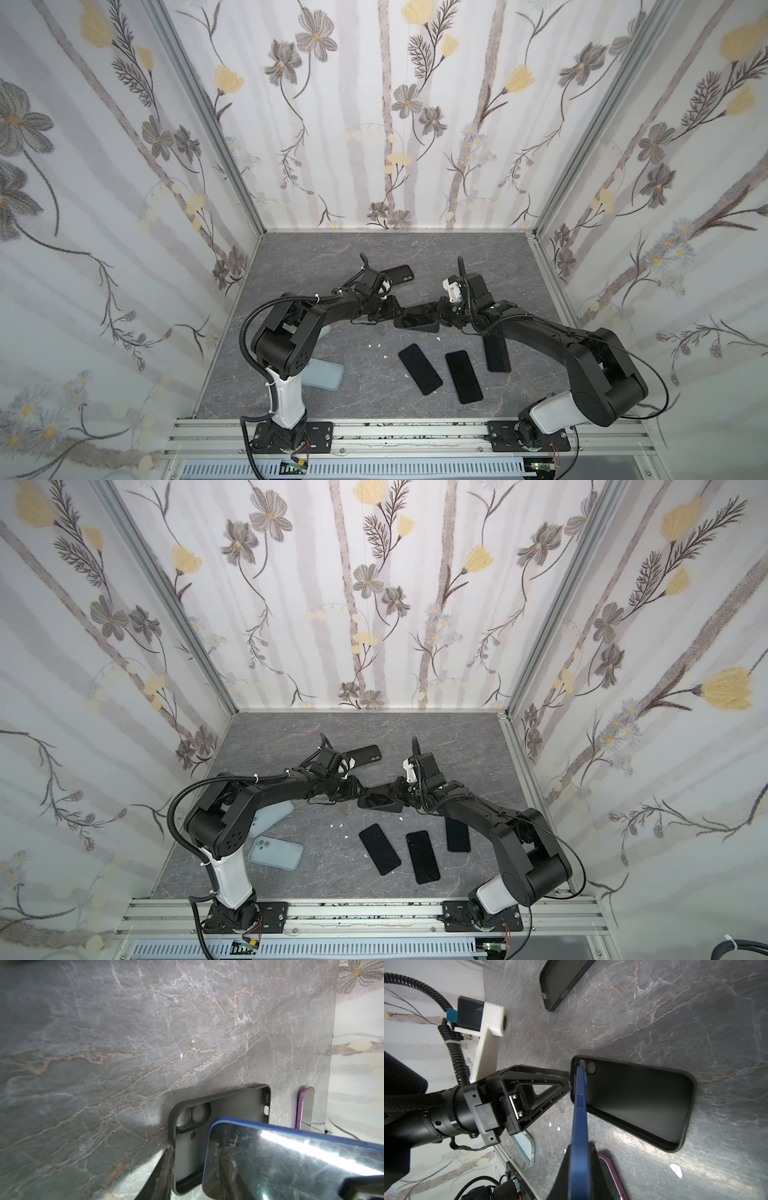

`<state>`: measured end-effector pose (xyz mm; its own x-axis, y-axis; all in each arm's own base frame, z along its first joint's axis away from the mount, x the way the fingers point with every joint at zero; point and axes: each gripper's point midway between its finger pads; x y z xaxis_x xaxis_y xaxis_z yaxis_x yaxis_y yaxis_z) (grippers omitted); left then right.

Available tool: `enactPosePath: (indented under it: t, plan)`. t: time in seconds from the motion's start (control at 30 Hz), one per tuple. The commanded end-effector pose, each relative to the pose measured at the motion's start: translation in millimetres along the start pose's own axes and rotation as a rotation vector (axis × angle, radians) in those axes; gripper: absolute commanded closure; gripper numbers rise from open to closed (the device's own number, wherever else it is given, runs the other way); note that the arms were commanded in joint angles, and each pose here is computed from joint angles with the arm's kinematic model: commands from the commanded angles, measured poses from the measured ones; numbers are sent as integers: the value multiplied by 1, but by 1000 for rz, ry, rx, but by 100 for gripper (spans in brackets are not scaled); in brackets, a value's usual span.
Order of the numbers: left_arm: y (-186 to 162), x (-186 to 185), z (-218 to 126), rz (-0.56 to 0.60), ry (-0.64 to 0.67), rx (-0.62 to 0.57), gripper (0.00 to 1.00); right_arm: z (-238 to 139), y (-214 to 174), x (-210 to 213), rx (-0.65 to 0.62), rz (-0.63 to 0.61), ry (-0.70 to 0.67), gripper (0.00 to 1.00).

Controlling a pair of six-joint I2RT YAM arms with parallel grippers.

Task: Put the phone into the phone case
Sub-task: 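Carry the phone with the right gripper onto the black case held by the left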

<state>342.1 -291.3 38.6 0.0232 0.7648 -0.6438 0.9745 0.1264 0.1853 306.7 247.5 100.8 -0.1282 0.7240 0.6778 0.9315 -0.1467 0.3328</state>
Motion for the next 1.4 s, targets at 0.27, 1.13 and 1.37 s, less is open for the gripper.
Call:
enactPosePath:
  t: [0.27, 1.13, 1.37]
  plan:
    - [-6, -6, 6, -35, -51, 35, 64, -5, -2, -16, 16, 51, 44, 100]
    - [-28, -31, 10, -27, -128, 94, 65, 9, -29, -42, 114, 129, 104, 100]
    - [-31, -37, 3, -70, -180, 73, 66, 11, -34, -54, 70, 187, 87, 100]
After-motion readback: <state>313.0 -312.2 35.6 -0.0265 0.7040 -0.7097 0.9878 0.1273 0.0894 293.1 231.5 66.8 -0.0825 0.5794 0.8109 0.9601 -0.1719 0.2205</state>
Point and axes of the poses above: each gripper's point midway between its finger pads, its own z axis out along the fingers, its own x axis along the line the jaws close on, y = z × x, and after that the axes turned 7 degrees about -z, right-handed
